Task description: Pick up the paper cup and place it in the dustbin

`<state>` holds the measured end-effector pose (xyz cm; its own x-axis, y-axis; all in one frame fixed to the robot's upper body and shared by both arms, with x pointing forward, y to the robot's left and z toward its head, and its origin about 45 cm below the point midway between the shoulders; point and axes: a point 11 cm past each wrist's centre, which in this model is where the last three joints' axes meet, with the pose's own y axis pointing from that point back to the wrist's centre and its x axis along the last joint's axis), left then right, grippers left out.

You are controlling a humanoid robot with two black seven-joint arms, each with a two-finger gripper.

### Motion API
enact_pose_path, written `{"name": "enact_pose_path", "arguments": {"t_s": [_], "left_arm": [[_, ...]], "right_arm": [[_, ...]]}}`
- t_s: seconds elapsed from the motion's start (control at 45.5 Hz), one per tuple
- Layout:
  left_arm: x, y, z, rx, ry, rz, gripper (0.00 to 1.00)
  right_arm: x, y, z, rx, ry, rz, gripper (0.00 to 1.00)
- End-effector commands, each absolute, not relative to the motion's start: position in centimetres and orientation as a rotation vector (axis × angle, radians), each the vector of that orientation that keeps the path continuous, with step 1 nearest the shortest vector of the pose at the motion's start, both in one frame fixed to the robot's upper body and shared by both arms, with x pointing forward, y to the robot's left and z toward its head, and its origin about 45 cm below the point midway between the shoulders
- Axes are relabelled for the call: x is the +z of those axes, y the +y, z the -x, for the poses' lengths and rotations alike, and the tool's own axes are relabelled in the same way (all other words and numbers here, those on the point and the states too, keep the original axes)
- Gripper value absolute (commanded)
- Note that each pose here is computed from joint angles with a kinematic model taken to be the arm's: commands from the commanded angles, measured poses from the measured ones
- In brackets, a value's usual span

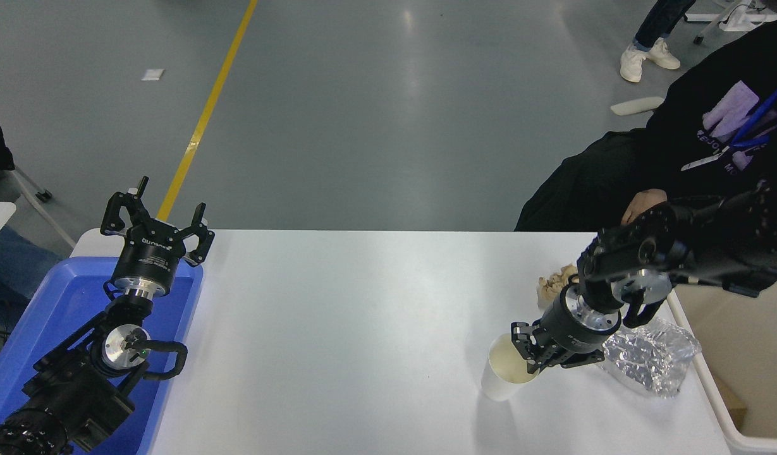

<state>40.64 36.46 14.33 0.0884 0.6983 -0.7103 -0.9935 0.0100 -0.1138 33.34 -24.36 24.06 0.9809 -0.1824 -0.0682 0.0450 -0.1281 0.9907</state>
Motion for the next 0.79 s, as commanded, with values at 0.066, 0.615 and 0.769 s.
{"name": "enact_pose_path", "arguments": {"t_s": [0.066,0.615,0.769], "left_arm": [[14.25,36.49,-40.58,1.426,0.538,0.697,0.98],[14.25,36.49,-40.58,1.426,0.538,0.697,0.98],[14.25,36.49,-40.58,1.426,0.538,0.697,0.98]], "right_arm": [[43.6,-25.2,-35.1,0.041,-0.374,-1.743,0.00],[47.3,-24.6,-35.0,0.143,-0.428,-1.733,0.00],[46.2,-25.5,-35.1,0.101,-0.425,-1.716,0.00]]}}
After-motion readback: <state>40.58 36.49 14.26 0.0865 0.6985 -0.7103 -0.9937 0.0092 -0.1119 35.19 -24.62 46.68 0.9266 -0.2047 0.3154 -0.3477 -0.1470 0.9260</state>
